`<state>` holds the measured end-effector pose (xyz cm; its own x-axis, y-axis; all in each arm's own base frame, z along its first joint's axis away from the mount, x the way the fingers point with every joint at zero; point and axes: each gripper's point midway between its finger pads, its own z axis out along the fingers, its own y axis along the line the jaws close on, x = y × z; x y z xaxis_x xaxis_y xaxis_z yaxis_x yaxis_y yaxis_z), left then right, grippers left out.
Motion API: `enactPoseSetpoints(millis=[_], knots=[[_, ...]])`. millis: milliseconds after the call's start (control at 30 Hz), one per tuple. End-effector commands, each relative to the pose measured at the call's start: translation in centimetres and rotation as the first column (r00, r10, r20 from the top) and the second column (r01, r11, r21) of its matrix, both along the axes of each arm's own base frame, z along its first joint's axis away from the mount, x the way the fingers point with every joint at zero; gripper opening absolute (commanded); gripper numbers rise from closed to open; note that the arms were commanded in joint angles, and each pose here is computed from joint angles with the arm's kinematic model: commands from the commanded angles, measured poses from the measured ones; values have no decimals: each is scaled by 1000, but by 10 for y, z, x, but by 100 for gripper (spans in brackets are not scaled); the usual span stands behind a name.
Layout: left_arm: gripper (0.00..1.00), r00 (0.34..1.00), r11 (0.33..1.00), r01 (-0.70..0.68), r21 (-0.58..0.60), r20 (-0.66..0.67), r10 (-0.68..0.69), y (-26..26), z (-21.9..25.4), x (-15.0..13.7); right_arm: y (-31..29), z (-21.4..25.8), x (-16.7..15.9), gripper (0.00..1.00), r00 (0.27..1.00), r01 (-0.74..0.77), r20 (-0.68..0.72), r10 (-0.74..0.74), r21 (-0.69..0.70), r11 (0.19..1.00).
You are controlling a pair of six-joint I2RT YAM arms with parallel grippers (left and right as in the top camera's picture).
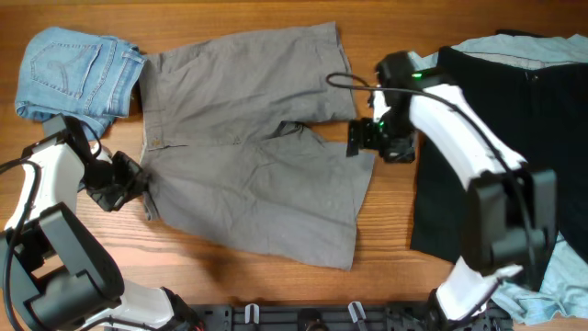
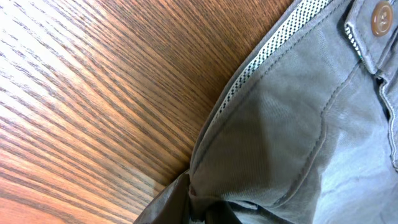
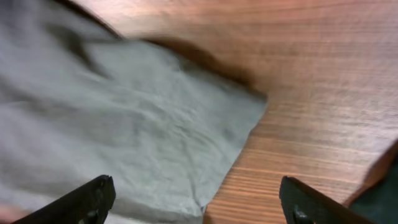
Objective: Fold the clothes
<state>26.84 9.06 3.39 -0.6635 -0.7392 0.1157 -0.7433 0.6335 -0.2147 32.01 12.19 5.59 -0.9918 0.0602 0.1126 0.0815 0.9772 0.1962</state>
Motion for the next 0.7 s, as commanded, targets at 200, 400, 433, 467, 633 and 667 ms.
enactPoseSetpoints(millis=[200,400,433,467,633,667], knots=[[10,1000,1000,26,17,12,-26,1,3,2,-17,-34,51,4,994,48,103,-42,-55,997],[78,998,998,55,-30,-5,-55,-16,4,-2,-56,18,131,79,928,139,345,-144,41,990],[83,996,996,88,-33,-8,-88,-20,5,-3,-59,25,128,79,932,139,331,-148,53,989],[87,995,994,101,-35,-10,-101,-22,5,-3,-60,33,123,79,939,131,311,-147,72,989],[73,990,989,140,-35,-16,-141,-29,5,-4,-38,58,46,80,995,61,71,-72,139,988],[71,990,990,141,-32,-12,-141,-28,4,-3,-32,60,33,80,999,36,35,-40,122,992]])
